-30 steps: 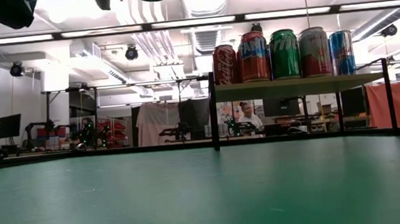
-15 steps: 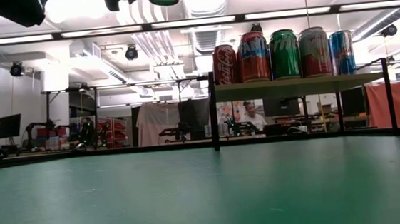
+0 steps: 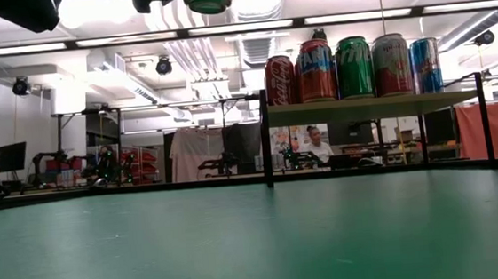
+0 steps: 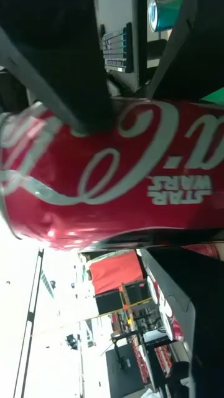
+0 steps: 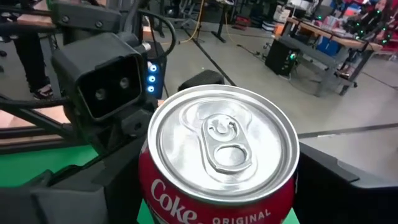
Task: Place canned beverage on shelf
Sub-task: Put the red-white soda can on the shelf aligned with the other red-white soda cans
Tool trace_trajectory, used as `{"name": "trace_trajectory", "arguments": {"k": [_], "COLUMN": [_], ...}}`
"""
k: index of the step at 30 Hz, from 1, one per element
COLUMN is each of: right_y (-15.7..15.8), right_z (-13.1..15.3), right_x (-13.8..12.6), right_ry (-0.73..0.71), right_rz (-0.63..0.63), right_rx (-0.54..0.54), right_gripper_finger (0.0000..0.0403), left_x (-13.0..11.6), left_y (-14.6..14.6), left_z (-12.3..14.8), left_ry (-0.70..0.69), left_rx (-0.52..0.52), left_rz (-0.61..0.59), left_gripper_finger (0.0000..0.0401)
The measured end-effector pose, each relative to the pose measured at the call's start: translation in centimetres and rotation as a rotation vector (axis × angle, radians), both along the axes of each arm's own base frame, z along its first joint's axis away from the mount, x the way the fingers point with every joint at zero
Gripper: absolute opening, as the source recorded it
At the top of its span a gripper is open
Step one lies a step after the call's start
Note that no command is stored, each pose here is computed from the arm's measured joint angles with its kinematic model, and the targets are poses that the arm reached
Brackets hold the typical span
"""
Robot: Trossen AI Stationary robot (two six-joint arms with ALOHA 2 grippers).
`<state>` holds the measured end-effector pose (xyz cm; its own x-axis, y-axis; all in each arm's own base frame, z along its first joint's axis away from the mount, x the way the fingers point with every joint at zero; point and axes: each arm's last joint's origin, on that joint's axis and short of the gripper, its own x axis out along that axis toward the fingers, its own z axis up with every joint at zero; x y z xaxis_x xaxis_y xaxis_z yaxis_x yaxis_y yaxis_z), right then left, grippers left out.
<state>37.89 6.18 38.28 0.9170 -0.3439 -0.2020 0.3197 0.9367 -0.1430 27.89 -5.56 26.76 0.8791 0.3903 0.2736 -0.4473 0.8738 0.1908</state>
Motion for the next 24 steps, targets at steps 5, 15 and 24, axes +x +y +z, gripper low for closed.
{"name": "trace_trajectory", "arguments": {"k": [5, 15, 24], "right_y": [-0.5, -1.3, -2.1], "right_z": [0.4, 3.1, 5.7], "right_x": [-0.2, -1.1, -2.3], "right_ry": [0.015, 0.01, 0.033], "right_rz": [-0.011, -0.033, -0.06], "right_rx": [-0.002, 0.016, 0.01], "right_gripper_finger": [0.0294, 0.0294, 0.0294], "left_x": [0.1, 0.1, 0.0], "left_y": [0.0, 0.2, 0.4], "left_z": [-0.1, -0.1, -0.3], "left_ry": [0.018, 0.027, 0.063], "left_rx": [0.003, -0.008, 0.005], "left_rz": [0.001, 0.037, 0.124], "left_gripper_finger": [0.0335, 0.0338, 0.0338]}}
